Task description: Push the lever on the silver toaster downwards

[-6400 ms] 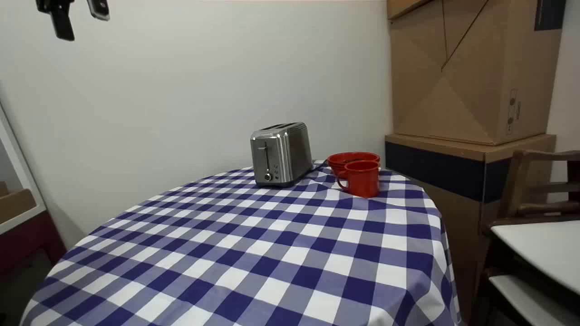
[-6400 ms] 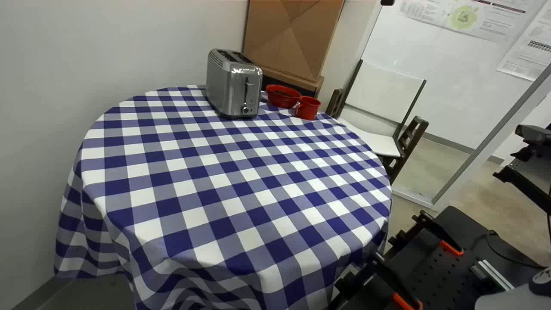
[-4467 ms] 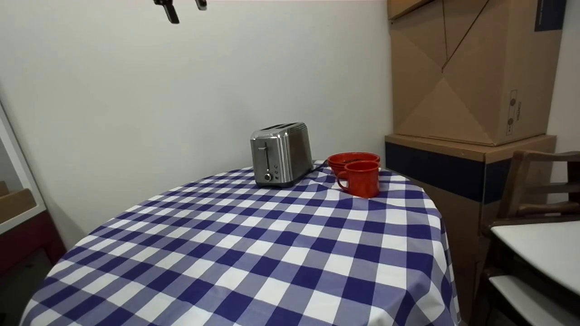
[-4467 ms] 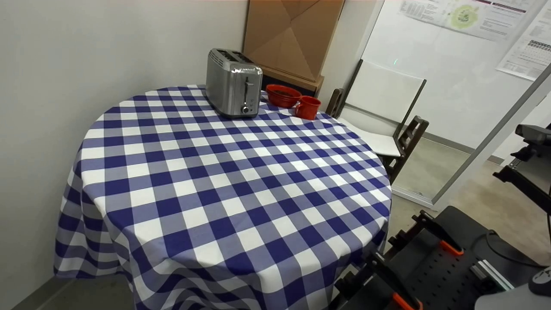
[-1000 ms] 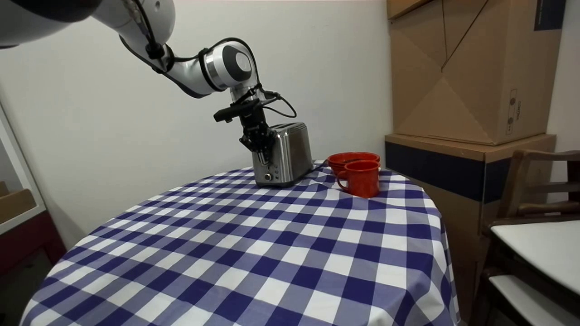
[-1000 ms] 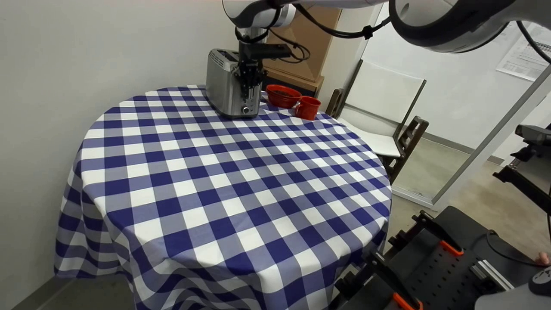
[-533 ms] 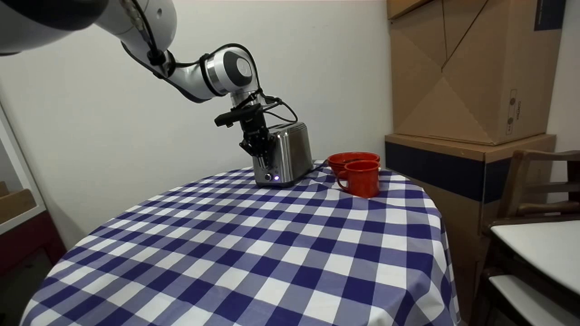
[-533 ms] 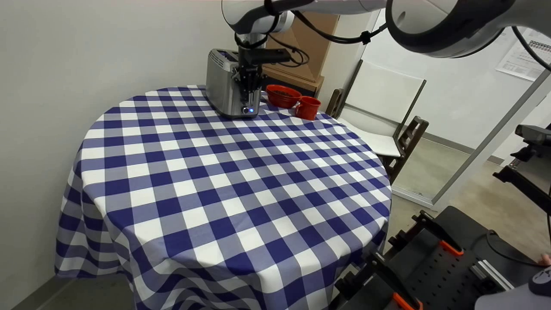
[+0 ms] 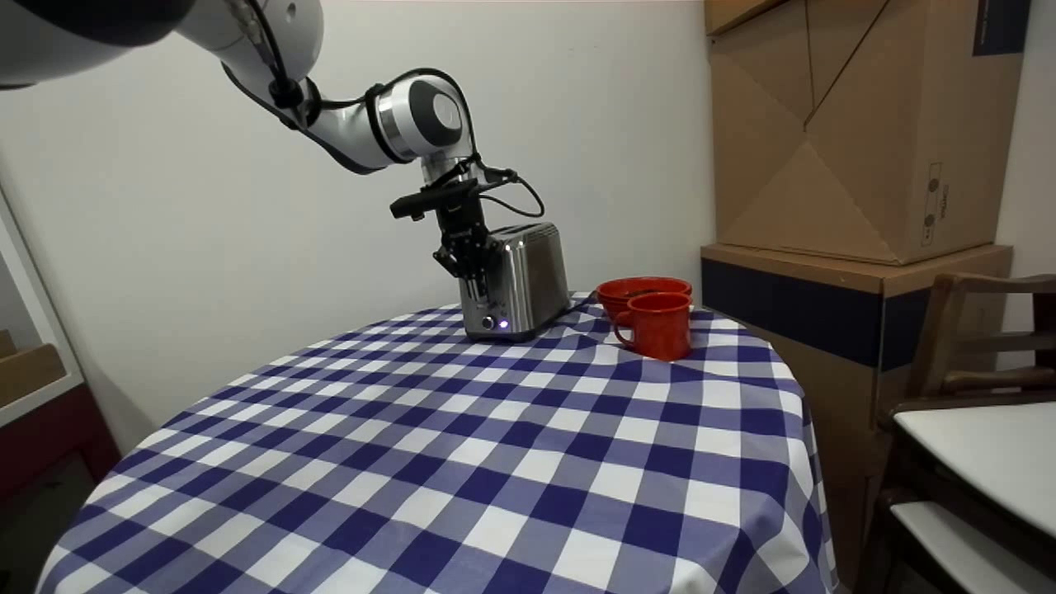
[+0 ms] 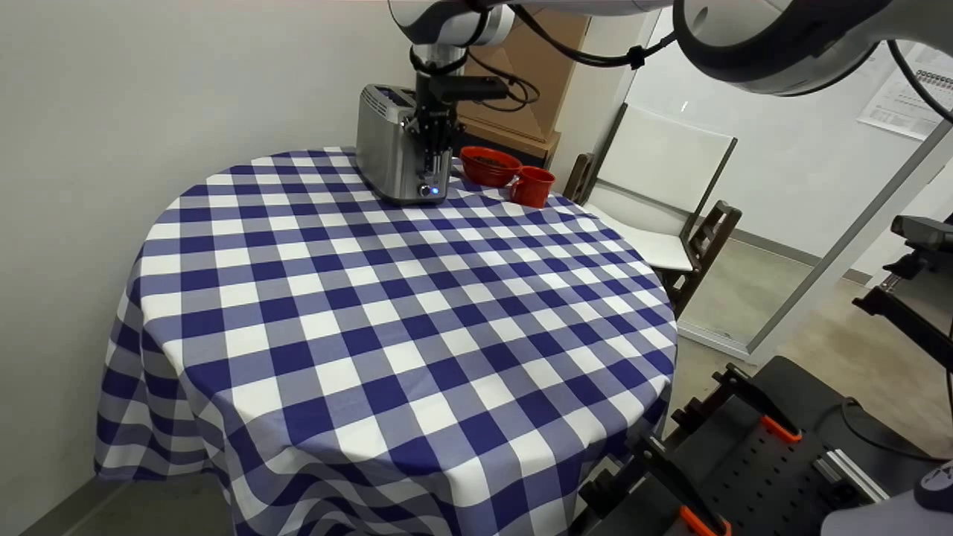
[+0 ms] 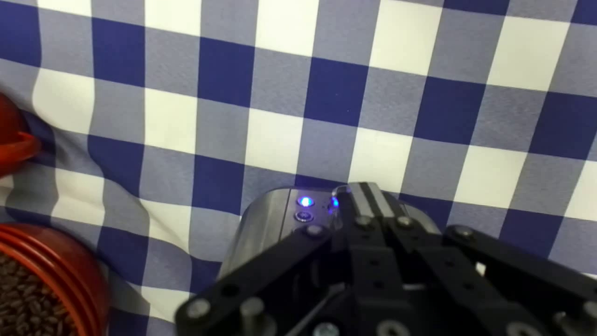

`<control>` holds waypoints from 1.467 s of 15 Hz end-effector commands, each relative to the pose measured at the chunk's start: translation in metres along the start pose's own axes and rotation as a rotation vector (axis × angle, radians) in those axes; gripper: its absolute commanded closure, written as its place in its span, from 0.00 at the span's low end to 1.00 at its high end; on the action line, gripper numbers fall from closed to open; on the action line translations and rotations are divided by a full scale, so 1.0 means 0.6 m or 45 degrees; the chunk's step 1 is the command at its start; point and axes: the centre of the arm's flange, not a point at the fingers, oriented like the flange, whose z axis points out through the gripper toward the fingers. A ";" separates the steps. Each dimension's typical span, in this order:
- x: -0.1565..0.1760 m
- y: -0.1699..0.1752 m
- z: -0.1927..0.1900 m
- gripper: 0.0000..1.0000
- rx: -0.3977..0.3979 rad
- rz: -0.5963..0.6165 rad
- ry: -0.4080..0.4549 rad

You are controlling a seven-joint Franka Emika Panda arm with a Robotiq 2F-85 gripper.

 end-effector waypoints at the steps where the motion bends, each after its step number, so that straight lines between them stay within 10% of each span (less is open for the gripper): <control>1: -0.015 0.014 -0.080 1.00 0.058 -0.007 -0.050; 10: -0.164 0.011 -0.239 1.00 0.031 0.165 -0.148; 12: -0.182 0.004 -0.252 0.73 0.011 0.195 -0.153; 22: -0.291 -0.026 -0.251 0.01 -0.003 0.166 -0.321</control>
